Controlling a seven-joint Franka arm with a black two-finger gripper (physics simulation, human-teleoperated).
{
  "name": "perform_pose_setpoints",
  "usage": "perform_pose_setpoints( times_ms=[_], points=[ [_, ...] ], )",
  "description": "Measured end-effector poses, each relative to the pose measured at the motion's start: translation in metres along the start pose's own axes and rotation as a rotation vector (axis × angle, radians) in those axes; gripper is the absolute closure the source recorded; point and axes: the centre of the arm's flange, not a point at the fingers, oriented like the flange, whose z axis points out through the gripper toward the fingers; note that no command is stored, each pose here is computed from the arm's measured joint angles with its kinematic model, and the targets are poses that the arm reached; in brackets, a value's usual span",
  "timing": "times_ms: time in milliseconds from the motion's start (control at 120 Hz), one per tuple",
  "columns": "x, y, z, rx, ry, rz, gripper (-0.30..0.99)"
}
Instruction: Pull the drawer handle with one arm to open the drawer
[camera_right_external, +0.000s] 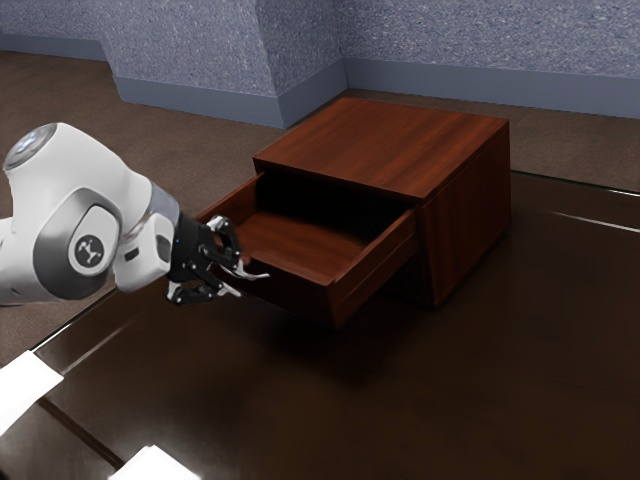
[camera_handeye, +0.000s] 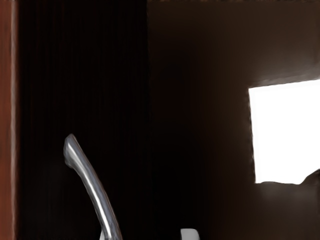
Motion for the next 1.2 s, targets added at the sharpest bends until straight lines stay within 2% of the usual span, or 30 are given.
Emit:
perform_pose_setpoints(
  times_ms=[108, 192, 583, 725, 817, 892, 992, 1117, 1200],
  points=[
    [0.0, 0.003, -0.004, -0.01, 0.004, -0.013, 0.75],
    [-0.002, 0.003, -0.007, -0.009, 0.009, -0.021, 0.84],
    [-0.005, -0.007, -0.013, 0.0, 0.007, -0.028, 0.57],
    [-0.003, -0.015, -0.051, 0.041, 0.005, -0.024, 0.48],
    [-0.005, -0.037, -0.088, 0.042, 0.012, -0.019, 0.45],
    [-0.005, -0.085, -0.113, -0.012, -0.004, 0.011, 0.38],
    [0.012, -0.121, -0.127, -0.151, -0.043, 0.031, 0.24],
    [0.041, -0.122, -0.131, -0.316, -0.098, -0.055, 0.13],
    [0.052, -0.114, -0.132, -0.387, -0.13, -0.142, 0.09]
  ],
)
